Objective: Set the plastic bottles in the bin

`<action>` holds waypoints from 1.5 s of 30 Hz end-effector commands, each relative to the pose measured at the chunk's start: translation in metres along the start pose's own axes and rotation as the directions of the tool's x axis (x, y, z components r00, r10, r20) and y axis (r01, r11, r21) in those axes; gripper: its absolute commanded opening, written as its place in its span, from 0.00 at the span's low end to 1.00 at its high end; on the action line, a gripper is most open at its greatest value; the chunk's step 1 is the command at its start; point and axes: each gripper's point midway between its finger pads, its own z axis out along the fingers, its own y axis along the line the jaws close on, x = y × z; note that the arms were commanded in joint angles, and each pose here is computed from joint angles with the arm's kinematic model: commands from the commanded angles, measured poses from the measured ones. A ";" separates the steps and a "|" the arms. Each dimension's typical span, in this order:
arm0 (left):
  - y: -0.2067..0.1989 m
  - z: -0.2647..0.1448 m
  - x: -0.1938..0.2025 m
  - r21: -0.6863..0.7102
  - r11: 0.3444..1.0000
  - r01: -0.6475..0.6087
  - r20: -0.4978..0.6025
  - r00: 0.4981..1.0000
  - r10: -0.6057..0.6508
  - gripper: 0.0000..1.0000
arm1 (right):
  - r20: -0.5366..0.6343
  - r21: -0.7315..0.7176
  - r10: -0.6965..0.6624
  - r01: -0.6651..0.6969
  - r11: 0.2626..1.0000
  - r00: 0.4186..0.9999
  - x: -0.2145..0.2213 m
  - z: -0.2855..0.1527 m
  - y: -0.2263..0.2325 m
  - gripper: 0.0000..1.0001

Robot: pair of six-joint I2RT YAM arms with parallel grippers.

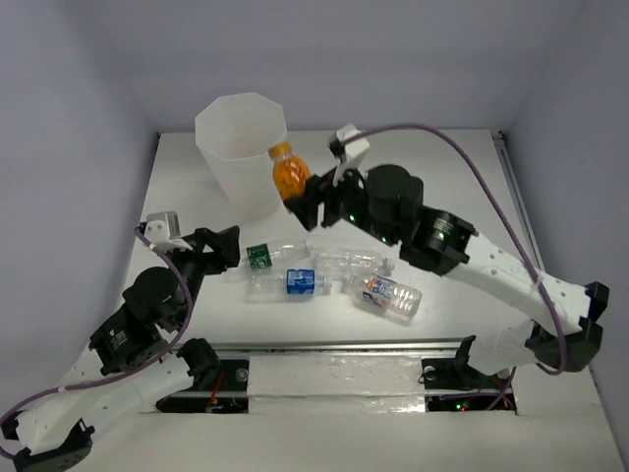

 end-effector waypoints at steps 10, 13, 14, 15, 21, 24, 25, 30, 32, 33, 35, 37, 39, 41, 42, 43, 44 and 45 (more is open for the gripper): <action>0.024 -0.008 -0.011 -0.071 0.997 0.011 0.079 0.997 -0.006 0.65 | 0.309 0.169 -0.066 0.014 0.985 0.949 -0.120 0.160 -0.062 0.46; 0.022 -0.005 -0.008 -0.064 0.998 -0.010 0.068 0.998 0.015 0.65 | 0.405 0.150 -0.044 -0.019 0.989 0.913 -0.153 0.171 -0.065 0.47; 0.021 -0.004 -0.005 -0.063 0.998 -0.019 0.061 0.998 0.023 0.65 | 0.420 0.145 -0.044 -0.019 0.989 0.907 -0.153 0.183 -0.064 0.47; 0.020 -0.003 -0.003 -0.054 0.998 -0.025 0.055 0.998 0.028 0.65 | 0.423 0.152 -0.050 -0.016 0.988 0.905 -0.152 0.189 -0.071 0.48; 0.010 0.004 0.007 -0.014 0.997 -0.077 0.016 0.997 0.078 0.66 | 0.392 0.141 -0.029 -0.029 0.990 0.919 -0.116 0.226 -0.093 0.59; -0.003 0.006 0.012 0.054 0.994 -0.099 0.003 0.995 0.099 0.69 | 0.399 0.096 0.013 -0.056 0.994 0.917 -0.116 0.229 -0.091 0.72; -0.011 0.006 0.015 0.098 0.990 -0.103 -0.007 0.995 0.104 0.70 | 0.404 0.095 0.019 -0.063 0.994 0.915 -0.119 0.227 -0.095 0.77; -0.028 0.013 0.033 0.182 0.968 -0.171 -0.059 0.981 0.184 0.76 | 0.409 0.088 0.002 -0.042 0.995 0.913 -0.131 0.210 -0.089 0.89; -0.037 0.017 0.043 0.222 0.956 -0.189 -0.090 0.973 0.213 0.77 | 0.409 0.094 -0.012 -0.029 0.995 0.913 -0.138 0.195 -0.087 0.91; -0.039 0.018 0.047 0.236 0.951 -0.200 -0.098 0.969 0.228 0.77 | 0.435 0.085 -0.015 -0.025 0.996 0.900 -0.147 0.188 -0.084 0.91; -0.048 0.022 0.060 0.278 0.936 -0.217 -0.134 0.956 0.261 0.79 | 0.431 0.090 -0.026 -0.015 0.996 0.902 -0.154 0.171 -0.082 0.90; -0.057 0.024 0.073 0.331 0.915 -0.231 -0.163 0.941 0.297 0.79 | 0.419 0.109 -0.031 -0.016 0.994 0.908 -0.152 0.157 -0.084 0.88; -0.062 0.030 0.091 0.354 0.901 -0.252 -0.212 0.916 0.340 0.80 | 0.403 0.125 -0.025 -0.028 0.992 0.915 -0.139 0.127 -0.088 0.75; -0.069 0.032 0.112 0.385 0.877 -0.289 -0.257 0.879 0.402 0.80 | 0.429 0.107 -0.005 -0.045 0.993 0.903 -0.134 0.100 -0.086 0.61; -0.073 0.032 0.115 0.389 0.870 -0.302 -0.261 0.870 0.419 0.80 | 0.482 0.087 0.008 -0.057 0.995 0.876 -0.152 0.058 -0.080 0.58; -0.072 0.033 0.121 0.382 0.864 -0.328 -0.272 0.854 0.444 0.81 | 0.409 0.103 0.024 -0.072 0.992 0.912 -0.106 0.060 -0.090 0.58; -0.075 0.034 0.133 0.398 0.846 -0.355 -0.290 0.826 0.484 0.81 | 0.406 0.100 0.034 -0.082 0.992 0.913 -0.097 0.049 -0.091 0.60; -0.084 0.030 0.142 0.435 0.823 -0.365 -0.293 0.807 0.513 0.81 | 0.434 0.088 0.048 -0.095 0.992 0.900 -0.104 0.021 -0.088 0.62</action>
